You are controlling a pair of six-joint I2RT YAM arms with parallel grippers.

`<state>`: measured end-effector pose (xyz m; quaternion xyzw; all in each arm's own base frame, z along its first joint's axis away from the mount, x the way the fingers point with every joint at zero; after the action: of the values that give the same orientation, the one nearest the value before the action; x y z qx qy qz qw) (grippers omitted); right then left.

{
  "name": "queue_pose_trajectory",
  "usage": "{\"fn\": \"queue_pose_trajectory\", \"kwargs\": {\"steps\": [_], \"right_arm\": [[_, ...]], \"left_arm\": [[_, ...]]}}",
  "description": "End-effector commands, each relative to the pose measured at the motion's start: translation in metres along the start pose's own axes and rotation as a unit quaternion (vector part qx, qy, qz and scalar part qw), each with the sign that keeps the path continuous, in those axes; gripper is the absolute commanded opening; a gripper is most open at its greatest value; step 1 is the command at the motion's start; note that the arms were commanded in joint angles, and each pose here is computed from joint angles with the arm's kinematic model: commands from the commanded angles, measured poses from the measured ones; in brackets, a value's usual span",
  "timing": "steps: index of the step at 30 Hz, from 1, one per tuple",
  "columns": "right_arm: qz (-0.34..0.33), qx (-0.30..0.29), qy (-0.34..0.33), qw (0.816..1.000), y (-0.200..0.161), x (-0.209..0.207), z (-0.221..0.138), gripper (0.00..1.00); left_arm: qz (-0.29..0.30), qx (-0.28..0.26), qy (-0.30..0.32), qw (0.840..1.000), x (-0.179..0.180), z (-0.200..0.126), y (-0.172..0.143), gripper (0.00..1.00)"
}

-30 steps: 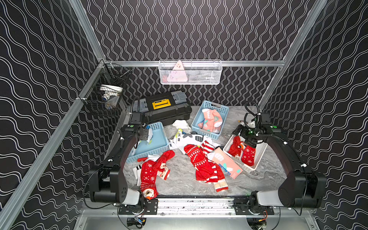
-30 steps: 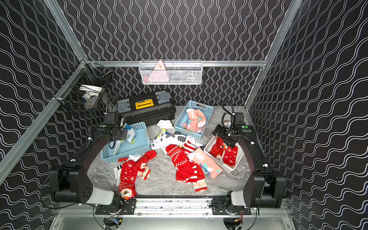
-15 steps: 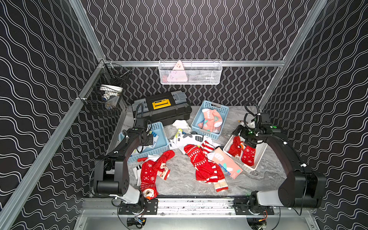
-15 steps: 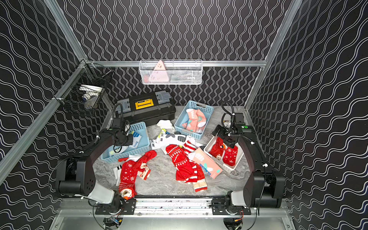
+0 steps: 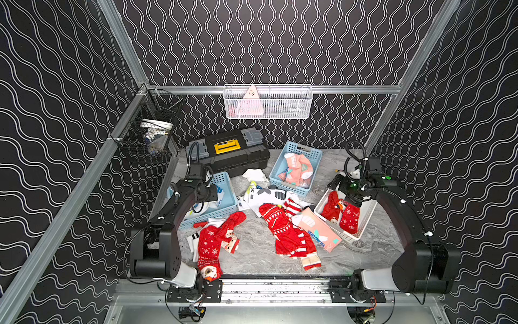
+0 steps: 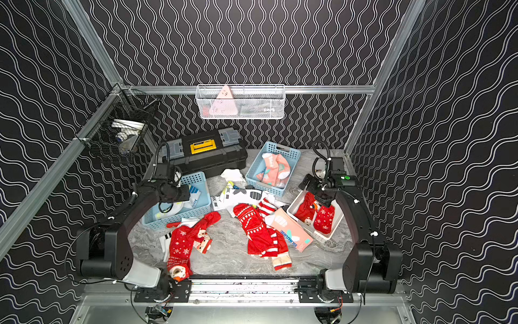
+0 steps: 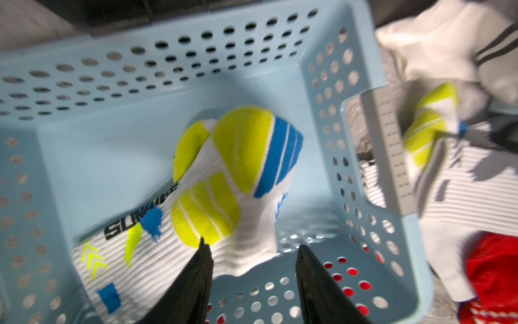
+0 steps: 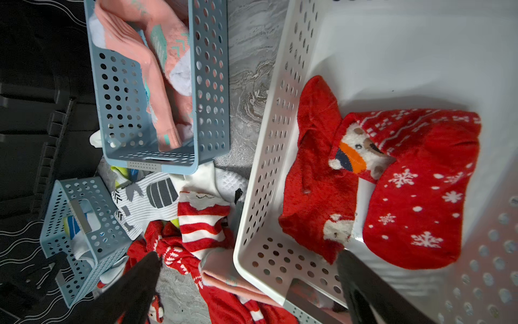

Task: Sort the socks into the basket by color
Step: Place the sock in the bin, then pick up the sock at the center of the board.

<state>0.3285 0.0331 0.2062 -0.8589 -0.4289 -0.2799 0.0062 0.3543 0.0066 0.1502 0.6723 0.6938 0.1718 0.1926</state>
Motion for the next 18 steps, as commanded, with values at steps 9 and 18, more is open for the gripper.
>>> {"fn": "queue_pose_trajectory", "kwargs": {"steps": [9,18], "right_arm": [[-0.048,-0.012,-0.007,0.999,-0.003,0.022,-0.015,1.00],[-0.188,0.044,0.022,0.981,-0.063,0.088,-0.004,0.90]], "left_arm": [[-0.011,-0.109,-0.074,0.991,-0.023,-0.074,0.056,0.58],[-0.014,-0.128,-0.142,0.981,-0.060,-0.101,0.051,0.56]]}}
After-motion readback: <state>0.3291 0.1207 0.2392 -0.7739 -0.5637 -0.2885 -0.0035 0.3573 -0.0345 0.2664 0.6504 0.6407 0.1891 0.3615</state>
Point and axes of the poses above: each gripper's point midway between its finger pads, its own z axis out along the fingers, its own x axis along the line the jaws close on, y = z × x, the point moved 3 cm from there along -z, back along the fingers, and after that the axes turned 10 degrees about z, right-handed, at the moved point
